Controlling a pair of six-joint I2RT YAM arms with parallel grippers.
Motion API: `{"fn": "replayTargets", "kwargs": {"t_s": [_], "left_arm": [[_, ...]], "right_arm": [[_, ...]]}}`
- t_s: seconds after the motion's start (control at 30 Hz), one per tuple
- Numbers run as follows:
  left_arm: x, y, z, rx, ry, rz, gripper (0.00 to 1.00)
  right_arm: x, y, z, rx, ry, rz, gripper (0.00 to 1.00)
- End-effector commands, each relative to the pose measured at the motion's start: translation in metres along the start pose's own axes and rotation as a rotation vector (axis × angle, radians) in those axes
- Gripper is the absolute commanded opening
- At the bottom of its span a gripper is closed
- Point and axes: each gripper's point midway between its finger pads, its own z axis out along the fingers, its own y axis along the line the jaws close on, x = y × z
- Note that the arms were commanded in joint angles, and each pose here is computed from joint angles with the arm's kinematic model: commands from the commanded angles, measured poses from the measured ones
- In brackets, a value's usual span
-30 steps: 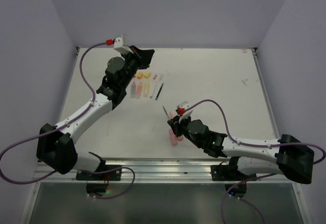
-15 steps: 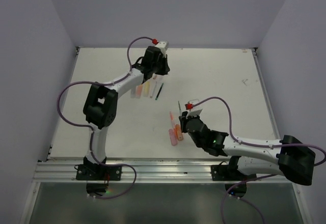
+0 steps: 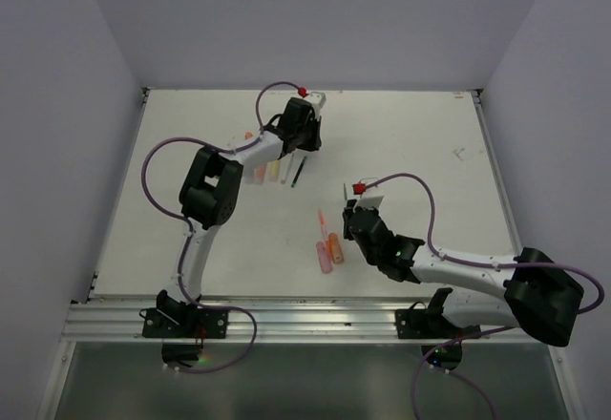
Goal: Open the pen caps
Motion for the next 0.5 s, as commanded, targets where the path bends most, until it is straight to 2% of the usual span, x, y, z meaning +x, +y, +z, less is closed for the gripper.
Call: {"fn": "replayTargets", "kwargs": {"t_s": [0.0,0.27,0.47], "left_arm": [[-0.021,-0.004,0.009,0.015,-0.068,0.037,0.06],[-0.015,0.004,0.021,-0.009,-0.070,0.028,0.09],[-0.008,0.009,0.027,-0.020,-0.058,0.026,0.18]], "right_arm": [[-0.010,0.004,0.006,0.002,-0.010,0.060,0.00],[-0.006,0.004,0.010,0.001,0.008,0.057,0.00],[-0.003,0.004,0.012,-0.003,0.020,0.053,0.00]]}}
